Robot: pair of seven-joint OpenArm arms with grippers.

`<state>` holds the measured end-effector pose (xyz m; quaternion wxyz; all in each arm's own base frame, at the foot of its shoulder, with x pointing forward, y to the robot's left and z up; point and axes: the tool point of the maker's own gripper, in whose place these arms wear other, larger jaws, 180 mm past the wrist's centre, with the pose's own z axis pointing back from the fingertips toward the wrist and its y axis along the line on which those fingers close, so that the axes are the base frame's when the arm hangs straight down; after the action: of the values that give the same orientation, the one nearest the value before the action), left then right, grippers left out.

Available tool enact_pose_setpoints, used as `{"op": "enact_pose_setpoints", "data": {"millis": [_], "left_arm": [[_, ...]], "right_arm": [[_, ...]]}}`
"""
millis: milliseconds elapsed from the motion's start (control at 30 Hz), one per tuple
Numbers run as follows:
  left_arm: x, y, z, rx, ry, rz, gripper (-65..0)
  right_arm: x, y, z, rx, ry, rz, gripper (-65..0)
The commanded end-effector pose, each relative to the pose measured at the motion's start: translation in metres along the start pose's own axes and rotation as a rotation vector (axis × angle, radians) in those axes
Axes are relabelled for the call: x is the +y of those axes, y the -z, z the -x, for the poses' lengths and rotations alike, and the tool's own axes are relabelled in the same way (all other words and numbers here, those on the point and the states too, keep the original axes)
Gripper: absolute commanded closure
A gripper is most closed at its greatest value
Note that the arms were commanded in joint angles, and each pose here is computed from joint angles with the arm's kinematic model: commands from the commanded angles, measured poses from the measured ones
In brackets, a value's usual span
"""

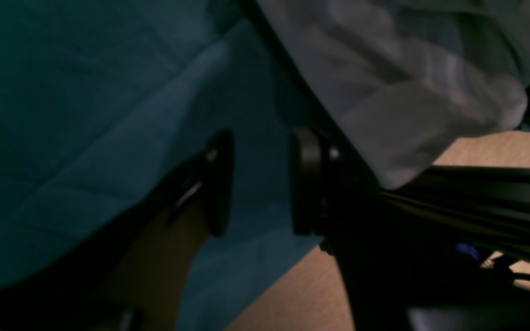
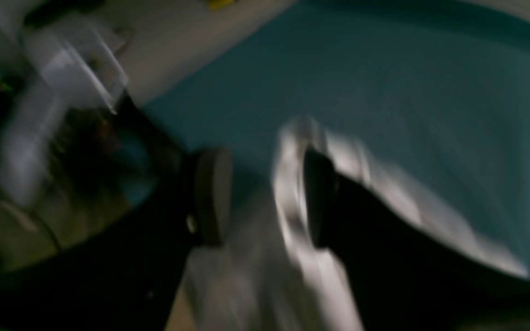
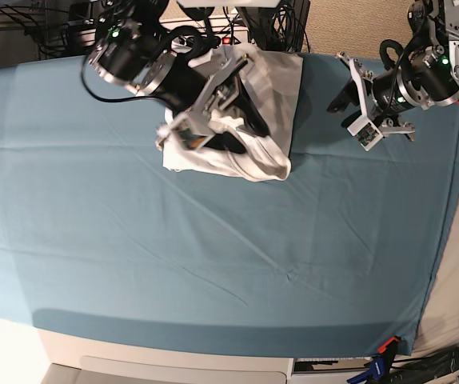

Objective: Fold the T-shirt properly
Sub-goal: 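Grasp the collar end with the right gripper and fold it over the hem fold, then open the right gripper and withdraw it from the folded shirt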

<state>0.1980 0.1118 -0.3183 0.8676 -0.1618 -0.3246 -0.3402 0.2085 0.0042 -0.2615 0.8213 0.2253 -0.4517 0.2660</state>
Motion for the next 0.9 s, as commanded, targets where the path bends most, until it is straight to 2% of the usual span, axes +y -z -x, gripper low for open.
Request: {"op": "enact_pose_setpoints", "data": {"millis": [0, 33, 67, 133, 167, 300, 500, 667, 867], "left_arm": [[0.000, -0.004, -0.010, -0.038, 0.010, 0.000, -21.5], [0.000, -0.004, -0.010, -0.039, 0.001, -0.004, -21.5], [0.001, -0.004, -0.010, -0.039, -0.007, -0.007, -21.5], [0.001, -0.004, -0.010, -0.039, -0.007, -0.007, -21.5], [0.001, -0.004, -0.010, -0.039, -0.007, -0.007, -21.5], [0.001, -0.004, -0.010, -0.039, -0.007, -0.007, -21.5], [0.001, -0.004, -0.010, -0.039, -0.008, -0.006, -21.5], [0.000, -0.004, -0.010, -0.041, -0.009, -0.004, -21.5], [-0.001, -0.004, -0.012, -0.048, -0.012, 0.004, -21.5]], "right_arm": [[-0.005, -0.005, 0.000, -0.005, 0.005, 0.034, -25.3], [-0.014, -0.008, 0.012, 0.037, 0.019, 0.083, -22.4], [-0.025, -0.013, 0.024, 0.087, 0.041, 0.142, -16.8], [-0.048, -0.026, 0.041, 0.140, 0.089, 0.249, -1.8], [-0.059, -0.032, 0.046, 0.146, 0.119, 0.296, 0.0], [-0.097, -0.056, 0.050, 0.112, 0.216, 0.447, 0.0], [-0.129, -0.085, 0.061, 0.111, 0.292, 0.592, 0.0], [-0.124, -0.091, 0.079, 0.173, 0.332, 0.593, 0.0], [-0.081, -0.060, 0.070, 0.149, 0.345, 0.406, 0.0]]}}
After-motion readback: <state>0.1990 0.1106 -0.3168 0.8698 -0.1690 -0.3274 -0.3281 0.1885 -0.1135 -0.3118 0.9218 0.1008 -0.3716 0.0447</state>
